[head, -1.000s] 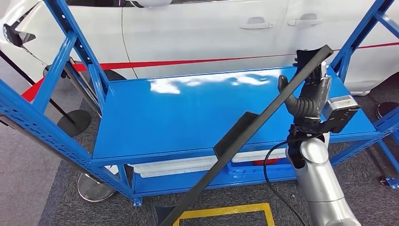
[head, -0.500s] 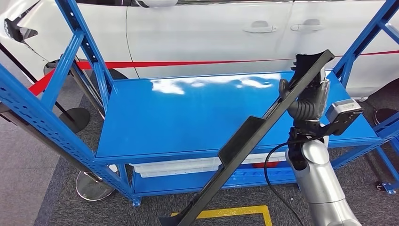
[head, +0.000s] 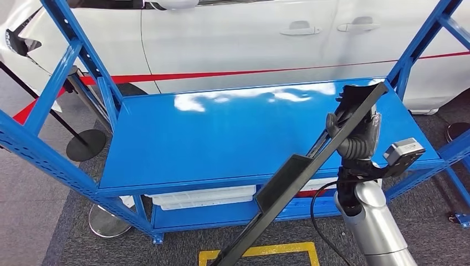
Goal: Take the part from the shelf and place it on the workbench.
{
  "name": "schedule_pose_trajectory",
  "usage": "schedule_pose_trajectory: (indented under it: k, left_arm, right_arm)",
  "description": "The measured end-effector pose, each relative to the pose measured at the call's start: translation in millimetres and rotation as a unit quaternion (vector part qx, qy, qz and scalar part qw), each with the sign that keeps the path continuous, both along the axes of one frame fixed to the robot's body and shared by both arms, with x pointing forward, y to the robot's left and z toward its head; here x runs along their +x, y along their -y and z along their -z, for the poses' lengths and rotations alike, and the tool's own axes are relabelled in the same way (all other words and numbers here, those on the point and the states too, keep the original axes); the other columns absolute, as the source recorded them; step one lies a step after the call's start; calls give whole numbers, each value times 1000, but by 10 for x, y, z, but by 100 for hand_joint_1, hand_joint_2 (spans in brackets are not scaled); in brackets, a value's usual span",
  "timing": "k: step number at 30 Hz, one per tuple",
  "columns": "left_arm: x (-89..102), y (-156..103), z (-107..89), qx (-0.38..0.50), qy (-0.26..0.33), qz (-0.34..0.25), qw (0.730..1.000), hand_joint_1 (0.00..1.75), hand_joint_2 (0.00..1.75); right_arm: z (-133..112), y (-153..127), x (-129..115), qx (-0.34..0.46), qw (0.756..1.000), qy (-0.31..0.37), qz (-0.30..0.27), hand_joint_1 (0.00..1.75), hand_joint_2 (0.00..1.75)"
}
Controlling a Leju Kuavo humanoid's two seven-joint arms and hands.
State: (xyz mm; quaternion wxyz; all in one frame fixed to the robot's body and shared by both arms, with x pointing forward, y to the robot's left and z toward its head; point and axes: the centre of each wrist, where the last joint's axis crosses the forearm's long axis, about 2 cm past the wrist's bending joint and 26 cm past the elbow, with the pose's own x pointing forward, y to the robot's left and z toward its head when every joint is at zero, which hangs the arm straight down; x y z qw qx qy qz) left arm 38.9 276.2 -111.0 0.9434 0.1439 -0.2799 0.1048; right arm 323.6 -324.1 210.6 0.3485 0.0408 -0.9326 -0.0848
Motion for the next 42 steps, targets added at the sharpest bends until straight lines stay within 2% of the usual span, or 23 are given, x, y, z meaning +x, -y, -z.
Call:
schedule_pose_trajectory:
  k: [5, 19, 31, 42]
  left_arm:
    - [-4, 0, 0, 1, -2, 2, 1000, 0, 0]
    - [14, -31, 0, -1, -5, -5, 1000, 0, 0]
    - [-11, -32, 2, -2, -10, -14, 1000, 0, 0]
    - [1, -47, 1, -2, -12, -14, 1000, 0, 0]
  right_arm:
    - [97, -107, -107, -10, 1000, 2, -16, 175, 175]
    - [114, -284, -334, -20, 999, 26, -29, 175, 175]
    - [78, -369, -396, -2, 998, 37, -45, 175, 175]
    - [146, -370, -474, 3, 999, 33, -40, 175, 175]
